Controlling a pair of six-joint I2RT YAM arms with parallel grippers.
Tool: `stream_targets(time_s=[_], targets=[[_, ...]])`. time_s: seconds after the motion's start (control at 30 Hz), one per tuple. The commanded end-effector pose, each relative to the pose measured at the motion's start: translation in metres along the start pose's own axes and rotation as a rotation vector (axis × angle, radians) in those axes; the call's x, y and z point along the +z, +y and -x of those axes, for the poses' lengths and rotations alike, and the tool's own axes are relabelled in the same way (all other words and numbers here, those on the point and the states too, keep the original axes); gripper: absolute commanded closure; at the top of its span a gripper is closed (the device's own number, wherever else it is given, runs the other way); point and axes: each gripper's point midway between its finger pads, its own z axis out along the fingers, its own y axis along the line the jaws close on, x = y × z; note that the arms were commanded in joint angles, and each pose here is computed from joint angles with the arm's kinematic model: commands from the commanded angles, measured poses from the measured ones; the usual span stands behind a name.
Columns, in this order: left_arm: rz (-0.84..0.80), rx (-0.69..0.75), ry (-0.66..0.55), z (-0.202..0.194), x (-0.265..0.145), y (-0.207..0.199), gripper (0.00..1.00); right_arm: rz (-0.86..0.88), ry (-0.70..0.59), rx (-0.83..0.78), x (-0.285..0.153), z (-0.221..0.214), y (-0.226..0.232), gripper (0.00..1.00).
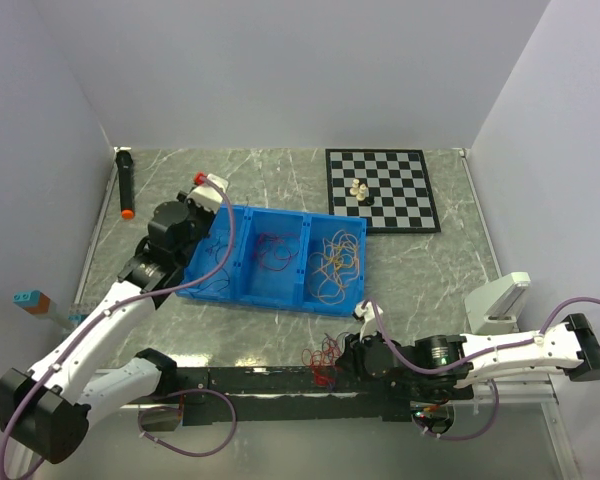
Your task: Untangle the cables
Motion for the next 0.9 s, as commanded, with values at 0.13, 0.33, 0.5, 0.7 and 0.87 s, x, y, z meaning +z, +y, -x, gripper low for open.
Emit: stream_targets(time_s=[0.13, 0.33, 0.5, 0.7, 0.87], targets=[[0.001, 0.014, 0.269, -0.087, -0.002, -0.018, 0.99, 0.032, -0.030, 0.025, -0.004, 0.012, 0.013, 0.58], [0.051, 0.053, 0.415, -0.125, 0.009, -0.021, 0.99, 0.029, -0.030, 0.029, -0.004, 0.012, 0.012, 0.58], [0.116, -0.028, 0.449, -0.126, 0.024, -0.019, 0.99, 0.030, -0.033, 0.032, -0.005, 0.012, 0.011, 0.58], [0.121, -0.282, 0.488, -0.118, 0.036, -0.014, 0.99, 0.030, -0.033, 0.032, -0.004, 0.012, 0.011, 0.58], [0.120, -0.376, 0.547, -0.132, 0.033, -0.011, 0.99, 0.033, -0.035, 0.031, -0.004, 0.012, 0.012, 0.58]])
